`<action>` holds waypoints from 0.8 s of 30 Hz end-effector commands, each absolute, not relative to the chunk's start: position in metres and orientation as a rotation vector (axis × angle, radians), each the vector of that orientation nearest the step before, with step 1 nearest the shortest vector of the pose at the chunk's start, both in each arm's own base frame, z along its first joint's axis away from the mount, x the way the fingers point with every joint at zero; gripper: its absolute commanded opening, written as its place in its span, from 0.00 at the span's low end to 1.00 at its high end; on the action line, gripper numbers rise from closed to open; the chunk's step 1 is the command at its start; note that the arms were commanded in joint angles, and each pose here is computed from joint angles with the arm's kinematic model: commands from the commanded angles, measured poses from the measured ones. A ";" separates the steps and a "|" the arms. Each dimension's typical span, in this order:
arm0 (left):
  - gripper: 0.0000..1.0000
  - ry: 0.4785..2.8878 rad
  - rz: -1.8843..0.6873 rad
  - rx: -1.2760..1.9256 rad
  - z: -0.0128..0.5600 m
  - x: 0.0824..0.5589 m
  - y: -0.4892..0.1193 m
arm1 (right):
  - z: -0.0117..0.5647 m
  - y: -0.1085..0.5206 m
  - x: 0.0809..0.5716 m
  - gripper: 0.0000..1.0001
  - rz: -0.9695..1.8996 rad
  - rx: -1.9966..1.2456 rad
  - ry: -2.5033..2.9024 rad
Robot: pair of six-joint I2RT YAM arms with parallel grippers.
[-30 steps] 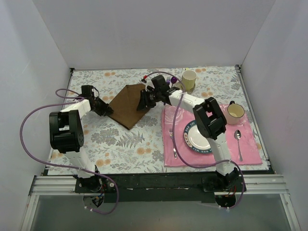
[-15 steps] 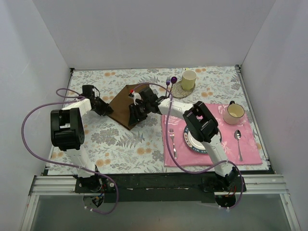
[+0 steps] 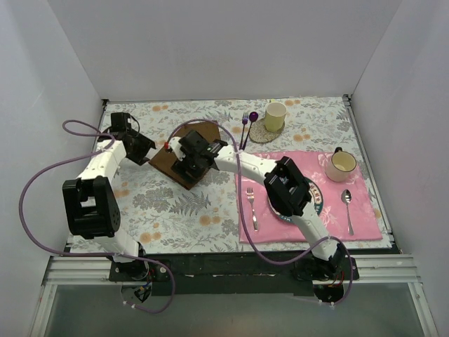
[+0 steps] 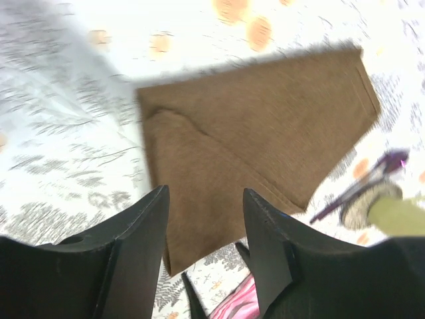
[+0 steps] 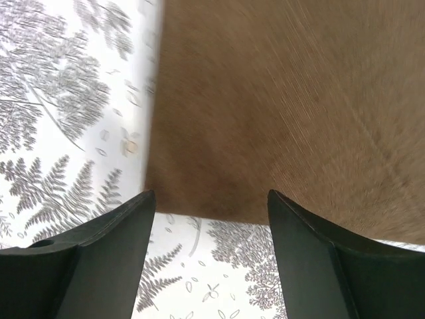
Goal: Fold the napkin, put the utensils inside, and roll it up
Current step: Roll the napkin with the utensil
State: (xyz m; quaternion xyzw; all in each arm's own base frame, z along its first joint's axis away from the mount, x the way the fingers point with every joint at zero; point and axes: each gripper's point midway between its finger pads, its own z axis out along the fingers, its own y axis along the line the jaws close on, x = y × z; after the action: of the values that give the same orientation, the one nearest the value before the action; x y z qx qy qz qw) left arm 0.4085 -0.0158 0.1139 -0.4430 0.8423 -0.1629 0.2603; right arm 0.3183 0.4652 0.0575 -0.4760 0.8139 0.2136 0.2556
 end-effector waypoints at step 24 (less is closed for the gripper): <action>0.47 1.985 -0.242 -1.807 0.124 0.346 0.066 | 0.033 0.515 0.318 0.52 -0.126 -1.539 1.796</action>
State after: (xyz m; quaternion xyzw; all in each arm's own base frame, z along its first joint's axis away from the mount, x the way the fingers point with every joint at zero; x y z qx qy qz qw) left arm 0.3469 0.0720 0.1201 -0.6500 0.7246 -0.0636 0.2202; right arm 0.3104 0.5106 0.0416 -0.6007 0.7101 -0.0282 0.3662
